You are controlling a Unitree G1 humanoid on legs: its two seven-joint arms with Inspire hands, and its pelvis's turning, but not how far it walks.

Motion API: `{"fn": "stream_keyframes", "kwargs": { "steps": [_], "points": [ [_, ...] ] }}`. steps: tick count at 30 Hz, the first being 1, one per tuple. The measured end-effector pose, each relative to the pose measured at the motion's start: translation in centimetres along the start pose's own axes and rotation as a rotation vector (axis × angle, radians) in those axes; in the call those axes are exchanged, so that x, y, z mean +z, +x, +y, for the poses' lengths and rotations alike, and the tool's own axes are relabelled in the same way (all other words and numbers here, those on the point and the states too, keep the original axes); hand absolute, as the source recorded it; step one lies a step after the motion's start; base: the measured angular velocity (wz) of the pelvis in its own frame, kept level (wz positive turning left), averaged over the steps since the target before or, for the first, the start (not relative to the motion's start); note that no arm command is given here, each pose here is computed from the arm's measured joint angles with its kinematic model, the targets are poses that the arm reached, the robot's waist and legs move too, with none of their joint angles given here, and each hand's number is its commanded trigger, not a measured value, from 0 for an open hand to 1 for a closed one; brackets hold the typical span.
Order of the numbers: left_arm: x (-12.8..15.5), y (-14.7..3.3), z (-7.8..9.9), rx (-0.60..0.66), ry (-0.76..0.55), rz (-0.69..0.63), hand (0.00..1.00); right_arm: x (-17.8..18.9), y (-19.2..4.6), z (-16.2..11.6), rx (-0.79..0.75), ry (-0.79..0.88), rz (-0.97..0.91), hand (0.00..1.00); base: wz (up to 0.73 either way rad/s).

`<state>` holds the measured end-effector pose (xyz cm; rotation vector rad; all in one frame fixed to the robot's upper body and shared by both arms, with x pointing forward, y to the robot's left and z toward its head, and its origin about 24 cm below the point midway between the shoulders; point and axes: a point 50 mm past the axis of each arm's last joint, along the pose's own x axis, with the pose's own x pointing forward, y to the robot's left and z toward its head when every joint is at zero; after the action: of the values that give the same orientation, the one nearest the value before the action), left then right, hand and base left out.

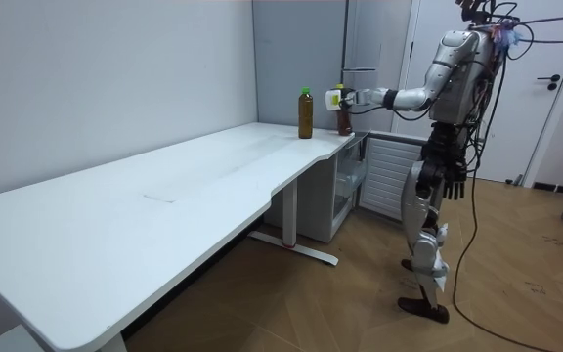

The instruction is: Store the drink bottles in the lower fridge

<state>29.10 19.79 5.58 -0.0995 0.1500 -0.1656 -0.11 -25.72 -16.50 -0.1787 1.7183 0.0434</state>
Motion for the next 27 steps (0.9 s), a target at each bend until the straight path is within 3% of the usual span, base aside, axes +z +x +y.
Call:
{"fn": "stream_keyframes", "kwargs": {
  "steps": [12, 27],
  "points": [
    [-0.2, 0.1, -0.6, -0.023, 0.007, 0.009, 1.0, 0.1, 0.0, -0.1, -0.014, 0.003, -0.001, 0.0, -0.01],
    [0.3, 0.2, -2.2, -0.113, -0.002, -0.02, 1.0, 3.9, -0.7, -0.4, -0.02, 0.091, -0.15, 0.0, 0.01]
  ]
}}
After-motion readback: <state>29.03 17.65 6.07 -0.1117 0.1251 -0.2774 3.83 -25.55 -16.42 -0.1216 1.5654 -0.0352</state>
